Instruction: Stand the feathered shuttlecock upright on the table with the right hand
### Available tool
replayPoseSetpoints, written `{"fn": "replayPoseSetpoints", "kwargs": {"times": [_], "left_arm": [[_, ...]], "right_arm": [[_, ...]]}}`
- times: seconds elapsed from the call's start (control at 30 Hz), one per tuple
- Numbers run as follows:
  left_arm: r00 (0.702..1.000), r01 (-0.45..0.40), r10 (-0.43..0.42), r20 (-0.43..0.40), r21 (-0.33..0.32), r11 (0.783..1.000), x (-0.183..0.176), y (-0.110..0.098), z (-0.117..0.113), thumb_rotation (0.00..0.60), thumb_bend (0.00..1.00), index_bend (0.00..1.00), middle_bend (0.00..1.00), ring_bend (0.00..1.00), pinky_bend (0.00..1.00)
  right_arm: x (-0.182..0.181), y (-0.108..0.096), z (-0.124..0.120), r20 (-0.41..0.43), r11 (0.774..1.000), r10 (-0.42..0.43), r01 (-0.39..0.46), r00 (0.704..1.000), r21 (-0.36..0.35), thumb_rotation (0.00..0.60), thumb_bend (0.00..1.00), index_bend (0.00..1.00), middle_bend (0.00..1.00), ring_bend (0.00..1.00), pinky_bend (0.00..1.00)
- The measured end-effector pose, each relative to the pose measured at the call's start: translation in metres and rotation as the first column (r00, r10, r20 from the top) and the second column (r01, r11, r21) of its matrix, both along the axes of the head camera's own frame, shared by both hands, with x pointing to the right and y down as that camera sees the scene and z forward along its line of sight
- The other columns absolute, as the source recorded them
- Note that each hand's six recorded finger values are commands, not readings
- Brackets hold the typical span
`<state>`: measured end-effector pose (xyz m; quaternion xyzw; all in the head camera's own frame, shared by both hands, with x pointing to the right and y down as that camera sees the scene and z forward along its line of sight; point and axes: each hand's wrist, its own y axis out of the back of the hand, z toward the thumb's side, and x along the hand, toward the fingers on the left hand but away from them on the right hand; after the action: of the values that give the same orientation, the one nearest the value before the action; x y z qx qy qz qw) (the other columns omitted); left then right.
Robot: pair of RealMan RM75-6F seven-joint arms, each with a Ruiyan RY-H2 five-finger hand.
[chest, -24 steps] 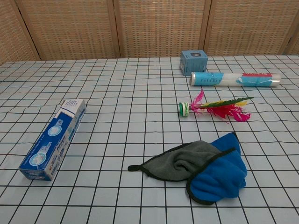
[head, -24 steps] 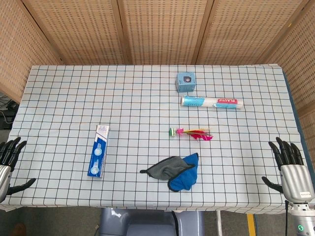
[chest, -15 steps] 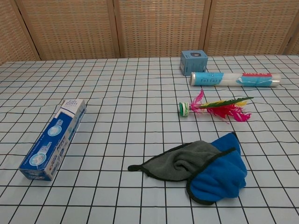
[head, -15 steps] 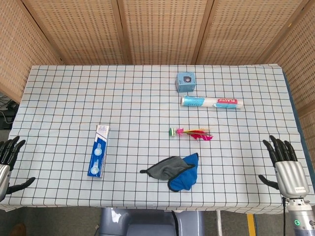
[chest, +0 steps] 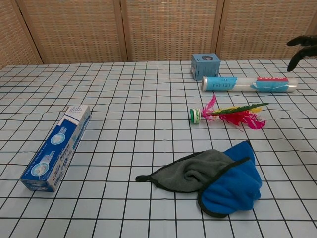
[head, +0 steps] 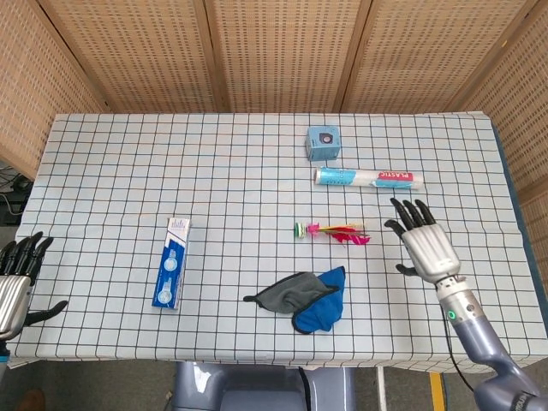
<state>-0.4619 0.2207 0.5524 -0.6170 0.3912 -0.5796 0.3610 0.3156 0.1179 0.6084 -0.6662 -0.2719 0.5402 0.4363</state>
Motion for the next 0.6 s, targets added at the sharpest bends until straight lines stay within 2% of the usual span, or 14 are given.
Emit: {"fn": "replayPoseSetpoints", "kwargs": {"times": [0.27,0.6], "left_arm": [[1.0,0.008,-0.007,0.018,-0.025,1.0,0.001,-0.004,0.01,0.6,0.0,0.0,0.0,0.0,0.0],[0.999,0.02,-0.019,0.033,-0.043,0.999,-0.001,-0.005,0.017,0.6,0.0,0.0,0.0,0.0,0.0]], "right_arm": [[-0.033,-0.017,0.041,-0.03,0.999,-0.024,0.022,0.999,-0.05,0.6,0.39,0.41,0.0,0.0,0.0],[-0.06,-0.024,0.075,-0.088,0.997,-0.057,0.052,0.994,-0.059,0.6,0.48,0.47,0.0,0.0,0.0]]}}
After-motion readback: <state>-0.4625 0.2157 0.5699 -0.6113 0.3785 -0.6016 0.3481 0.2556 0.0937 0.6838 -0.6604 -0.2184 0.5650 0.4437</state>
